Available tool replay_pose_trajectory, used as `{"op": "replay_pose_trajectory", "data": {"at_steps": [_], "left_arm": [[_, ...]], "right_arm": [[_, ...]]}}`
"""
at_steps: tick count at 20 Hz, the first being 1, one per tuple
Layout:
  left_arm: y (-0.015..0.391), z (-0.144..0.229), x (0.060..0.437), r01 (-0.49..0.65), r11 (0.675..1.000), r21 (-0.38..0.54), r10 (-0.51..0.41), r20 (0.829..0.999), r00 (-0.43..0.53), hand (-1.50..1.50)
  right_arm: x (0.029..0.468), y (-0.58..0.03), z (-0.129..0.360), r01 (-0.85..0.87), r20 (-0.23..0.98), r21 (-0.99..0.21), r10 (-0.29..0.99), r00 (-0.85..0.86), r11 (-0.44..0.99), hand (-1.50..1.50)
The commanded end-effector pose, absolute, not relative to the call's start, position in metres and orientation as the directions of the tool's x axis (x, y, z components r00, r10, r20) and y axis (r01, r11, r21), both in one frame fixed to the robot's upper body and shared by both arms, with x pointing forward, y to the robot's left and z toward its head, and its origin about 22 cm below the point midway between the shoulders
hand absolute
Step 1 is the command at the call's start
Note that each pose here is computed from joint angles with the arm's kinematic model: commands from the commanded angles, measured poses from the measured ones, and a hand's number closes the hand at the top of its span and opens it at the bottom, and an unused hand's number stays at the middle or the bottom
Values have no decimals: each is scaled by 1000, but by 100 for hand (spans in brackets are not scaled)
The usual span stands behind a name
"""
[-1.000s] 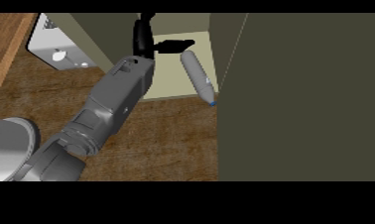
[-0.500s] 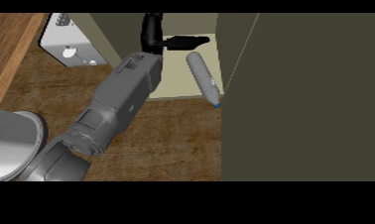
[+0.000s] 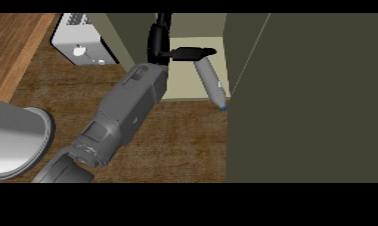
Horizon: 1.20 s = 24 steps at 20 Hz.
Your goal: Pick up the bottled water, place it into the cabinet and close the cabinet
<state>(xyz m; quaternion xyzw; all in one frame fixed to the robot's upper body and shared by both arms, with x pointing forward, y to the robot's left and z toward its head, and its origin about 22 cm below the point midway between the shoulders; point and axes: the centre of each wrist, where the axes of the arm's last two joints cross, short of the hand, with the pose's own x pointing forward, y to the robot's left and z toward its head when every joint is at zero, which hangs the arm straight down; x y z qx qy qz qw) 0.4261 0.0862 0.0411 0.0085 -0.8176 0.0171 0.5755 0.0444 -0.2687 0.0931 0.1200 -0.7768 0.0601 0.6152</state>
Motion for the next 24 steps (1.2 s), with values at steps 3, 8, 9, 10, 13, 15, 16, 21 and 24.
{"op": "replay_pose_trajectory", "data": {"at_steps": [3,8,9,10,13,15,16,21,24], "left_arm": [[78,31,406,49,995,-87,99,943,-318,-150],[69,21,376,167,970,-179,223,929,-295,-150],[71,22,376,198,960,-200,250,928,-277,-150],[70,4,356,217,951,-219,276,919,-281,-150],[65,7,337,257,934,-250,322,900,-294,-150],[62,15,323,287,917,-277,356,892,-280,-150],[66,9,316,307,915,-261,351,890,-291,-150],[74,5,282,346,891,-295,398,874,-279,-150],[92,9,254,348,891,-291,394,878,-272,150]], "right_arm": [[40,-262,120,-262,959,58,-127,-254,963,-150],[47,-256,120,-233,961,67,-126,-246,970,-150],[41,-262,124,-242,959,58,-122,-258,969,-150],[46,-263,113,-250,961,54,-118,-249,967,-150],[38,-263,122,-247,962,45,-109,-251,968,-150],[35,-255,120,-243,968,54,-110,-225,969,-150],[38,-252,125,-231,964,38,-96,-246,972,-150],[32,-258,125,-308,971,-9,-65,-229,951,-150],[39,-256,122,-364,969,-16,-75,-235,931,-150]]}}
